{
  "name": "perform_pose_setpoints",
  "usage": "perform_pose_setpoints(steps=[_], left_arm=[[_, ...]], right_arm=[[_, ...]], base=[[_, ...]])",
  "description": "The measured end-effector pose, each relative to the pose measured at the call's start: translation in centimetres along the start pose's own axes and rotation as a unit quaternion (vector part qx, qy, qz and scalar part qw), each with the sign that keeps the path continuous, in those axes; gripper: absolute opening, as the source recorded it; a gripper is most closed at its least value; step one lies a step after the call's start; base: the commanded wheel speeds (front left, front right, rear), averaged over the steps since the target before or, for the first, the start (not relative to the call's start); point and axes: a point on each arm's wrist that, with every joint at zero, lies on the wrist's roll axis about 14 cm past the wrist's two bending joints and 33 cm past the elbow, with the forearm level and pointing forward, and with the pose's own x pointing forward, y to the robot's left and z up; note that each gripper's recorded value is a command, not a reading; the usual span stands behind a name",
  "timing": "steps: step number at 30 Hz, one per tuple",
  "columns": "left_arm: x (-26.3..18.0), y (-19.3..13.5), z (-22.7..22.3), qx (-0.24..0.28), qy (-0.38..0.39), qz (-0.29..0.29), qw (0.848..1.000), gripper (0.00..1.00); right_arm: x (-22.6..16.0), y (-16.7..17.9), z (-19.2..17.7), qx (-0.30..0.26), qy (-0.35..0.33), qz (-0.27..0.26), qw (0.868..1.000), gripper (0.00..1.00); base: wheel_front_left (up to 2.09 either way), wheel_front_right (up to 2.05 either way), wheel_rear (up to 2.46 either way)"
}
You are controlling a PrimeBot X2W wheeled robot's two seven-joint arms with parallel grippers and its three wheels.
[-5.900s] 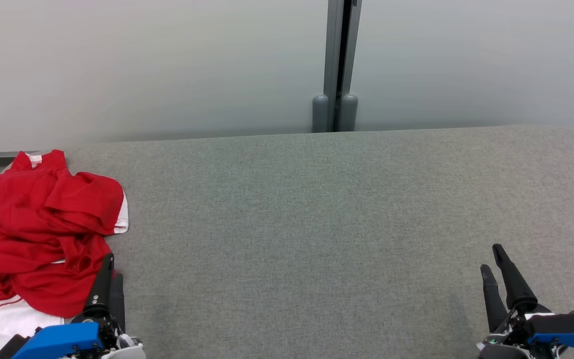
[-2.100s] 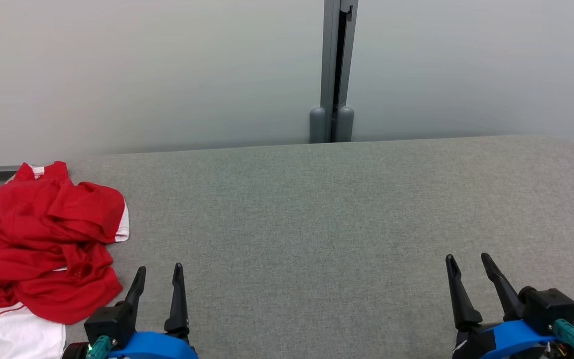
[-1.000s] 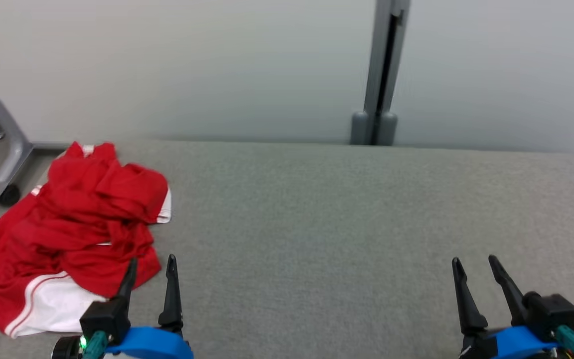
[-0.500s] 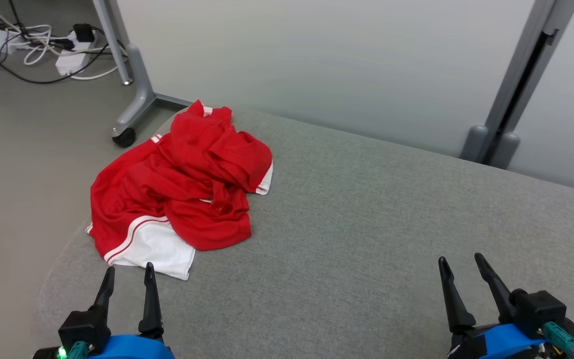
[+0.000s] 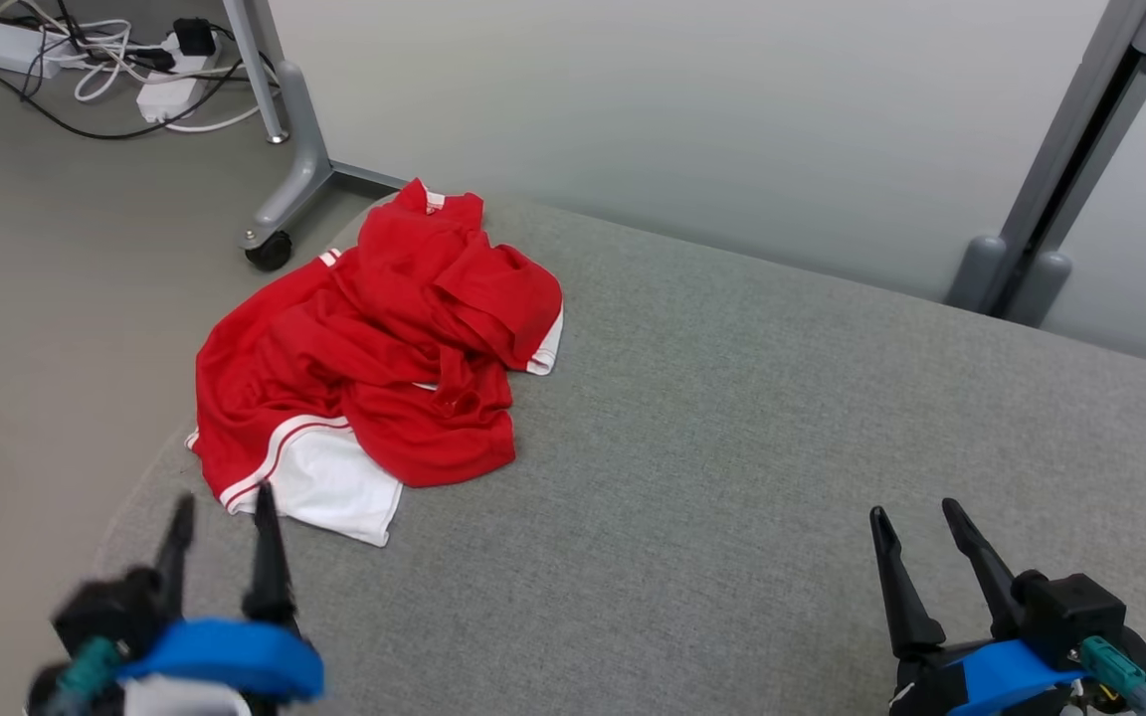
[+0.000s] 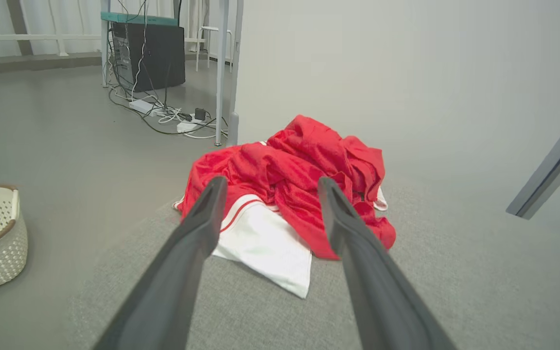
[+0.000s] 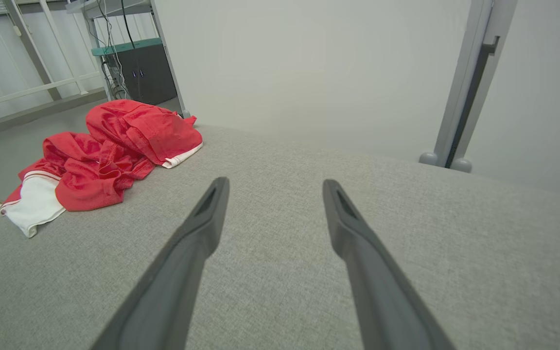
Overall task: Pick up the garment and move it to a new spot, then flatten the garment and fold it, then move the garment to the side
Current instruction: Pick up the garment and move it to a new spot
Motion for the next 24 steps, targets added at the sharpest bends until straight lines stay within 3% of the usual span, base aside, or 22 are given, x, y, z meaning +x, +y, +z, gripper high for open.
perform_pose_setpoints(steps=[2, 5, 12, 19, 24], left_arm=[[1.5, -0.2, 2.4, -0.023, -0.02, -0.005, 1.0, 1.0], [4.4, -1.4, 7.3, -0.018, -0.052, -0.028, 0.998, 1.0], [13.1, -4.0, 11.5, 0.02, 0.005, -0.066, 0.998, 1.0], [22.7, -5.3, 7.1, 0.061, 0.138, -0.046, 0.988, 1.0], [26.5, -4.1, 0.4, 0.073, 0.252, 0.001, 0.965, 1.0]], right_arm=[[0.0, -0.4, 0.0, 0.0, -0.001, -0.005, 1.0, 1.0], [0.0, -1.0, -0.3, 0.001, 0.002, -0.011, 1.0, 1.0], [0.4, -4.0, -1.4, 0.013, 0.01, -0.047, 0.999, 1.0], [0.2, -8.6, -4.2, 0.012, 0.041, -0.1, 0.994, 1.0], [-0.8, -12.0, -5.8, 0.007, 0.058, -0.145, 0.988, 1.0]], base=[[0.0, 0.0, 0.0], [0.0, 0.0, 0.0], [0.0, 0.0, 0.0], [0.0, 0.0, 0.0], [0.0, 0.0, 0.0]])
